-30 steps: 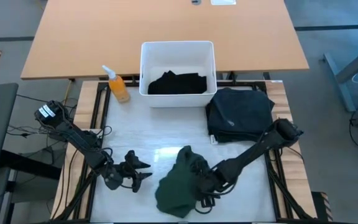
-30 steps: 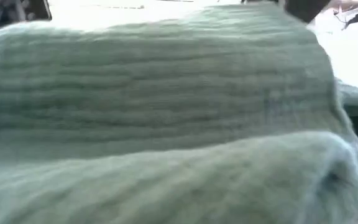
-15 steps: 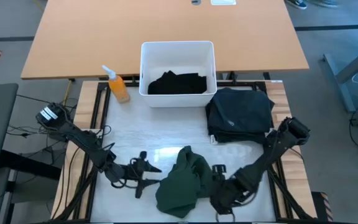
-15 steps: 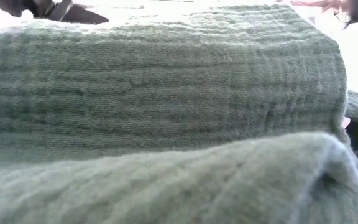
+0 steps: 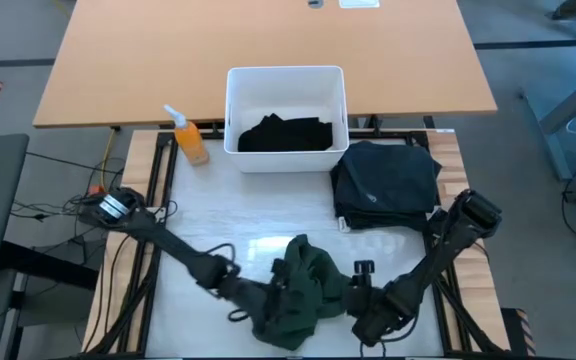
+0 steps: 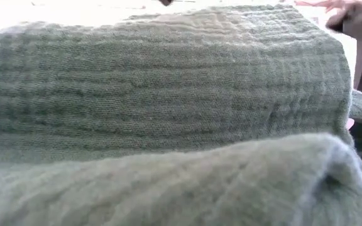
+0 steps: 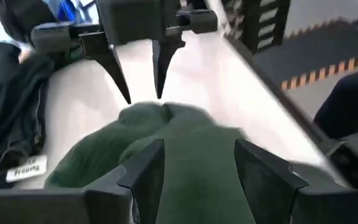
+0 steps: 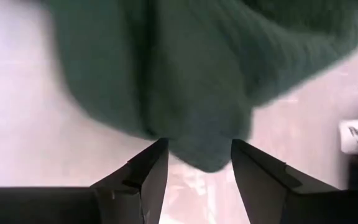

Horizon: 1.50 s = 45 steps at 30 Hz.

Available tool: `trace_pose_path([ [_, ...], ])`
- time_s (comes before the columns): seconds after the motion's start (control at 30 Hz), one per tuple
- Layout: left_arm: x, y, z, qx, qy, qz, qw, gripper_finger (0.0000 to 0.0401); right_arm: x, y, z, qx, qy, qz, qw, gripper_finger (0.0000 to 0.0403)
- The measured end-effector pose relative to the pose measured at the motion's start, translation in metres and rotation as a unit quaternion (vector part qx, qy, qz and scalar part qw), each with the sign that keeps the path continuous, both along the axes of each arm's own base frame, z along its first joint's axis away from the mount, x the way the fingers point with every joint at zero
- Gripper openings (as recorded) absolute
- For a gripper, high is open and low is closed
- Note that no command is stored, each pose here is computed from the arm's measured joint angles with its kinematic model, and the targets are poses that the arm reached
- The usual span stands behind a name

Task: Fold laundry
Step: Fold the green polo shirt from the white laundry organizer

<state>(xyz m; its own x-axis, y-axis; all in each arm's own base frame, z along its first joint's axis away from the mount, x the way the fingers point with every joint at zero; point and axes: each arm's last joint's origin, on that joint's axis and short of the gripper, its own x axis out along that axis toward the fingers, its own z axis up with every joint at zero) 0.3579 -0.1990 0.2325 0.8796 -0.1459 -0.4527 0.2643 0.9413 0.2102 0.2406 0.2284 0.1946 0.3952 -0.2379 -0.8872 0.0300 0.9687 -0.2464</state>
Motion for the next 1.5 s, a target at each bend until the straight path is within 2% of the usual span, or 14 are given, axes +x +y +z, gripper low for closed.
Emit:
trace_pose_path([
  [0.23, 0.026, 0.012, -0.024, -0.019, 0.055, -0.029, 0.998, 0.0185, -0.005, -0.007, -0.029, 0.006, -0.025, -0.016, 1.000, 0.0196],
  [0.33, 0.029, 0.017, -0.038, -0.032, 0.092, -0.043, 0.994, 0.0173, -0.005, -0.007, -0.031, -0.003, -0.037, -0.009, 0.999, 0.0159],
  [0.4, 0.030, 0.019, -0.040, -0.039, 0.102, -0.035, 0.993, 0.0146, -0.002, -0.007, -0.029, -0.009, -0.043, 0.000, 0.999, 0.0113],
  [0.5, 0.026, 0.021, -0.039, -0.038, 0.117, -0.027, 0.992, 0.0076, 0.002, -0.006, -0.022, -0.018, -0.045, 0.023, 0.999, 0.0030],
  [0.57, 0.020, 0.024, -0.032, -0.032, 0.136, -0.022, 0.990, 0.0024, 0.006, -0.005, -0.013, -0.026, -0.043, 0.040, 0.998, 0.0017],
  [0.6, 0.016, 0.026, -0.027, -0.031, 0.145, -0.018, 0.989, 0.0014, 0.007, -0.004, -0.006, -0.031, -0.040, 0.048, 0.998, 0.0020],
  [0.77, -0.018, 0.035, 0.024, 0.006, 0.135, 0.017, 0.991, 0.0002, 0.005, -0.007, 0.052, -0.074, -0.035, 0.075, 0.994, 0.0020],
  [0.93, -0.074, 0.043, 0.095, 0.030, 0.049, 0.066, 0.996, 0.0001, -0.013, -0.023, 0.131, -0.108, -0.079, 0.088, 0.987, 0.0011],
  [1.07, -0.125, 0.050, 0.144, 0.015, -0.033, 0.090, 0.995, 0.0000, -0.031, -0.042, 0.188, -0.120, -0.150, 0.099, 0.976, 0.0013],
  [1.17, -0.158, 0.054, 0.165, -0.013, -0.078, 0.091, 0.993, 0.0000, -0.041, -0.057, 0.217, -0.116, -0.193, 0.110, 0.968, 0.0014],
  [1.27, -0.182, 0.059, 0.165, -0.025, -0.093, 0.093, 0.991, 0.0000, -0.052, -0.072, 0.232, -0.106, -0.222, 0.102, 0.964, 0.0014],
  [1.33, -0.194, 0.062, 0.153, -0.038, -0.076, 0.096, 0.992, 0.0000, -0.055, -0.080, 0.234, -0.089, -0.226, 0.086, 0.966, 0.0014],
  [1.4, -0.202, 0.068, 0.134, -0.065, -0.045, 0.107, 0.991, 0.0000, -0.057, -0.084, 0.227, -0.058, -0.210, 0.077, 0.973, 0.0014],
  [1.5, -0.209, 0.072, 0.092, -0.114, 0.011, 0.126, 0.985, 0.0000, -0.053, -0.081, 0.201, -0.027, -0.168, 0.069, 0.983, 0.0014],
])
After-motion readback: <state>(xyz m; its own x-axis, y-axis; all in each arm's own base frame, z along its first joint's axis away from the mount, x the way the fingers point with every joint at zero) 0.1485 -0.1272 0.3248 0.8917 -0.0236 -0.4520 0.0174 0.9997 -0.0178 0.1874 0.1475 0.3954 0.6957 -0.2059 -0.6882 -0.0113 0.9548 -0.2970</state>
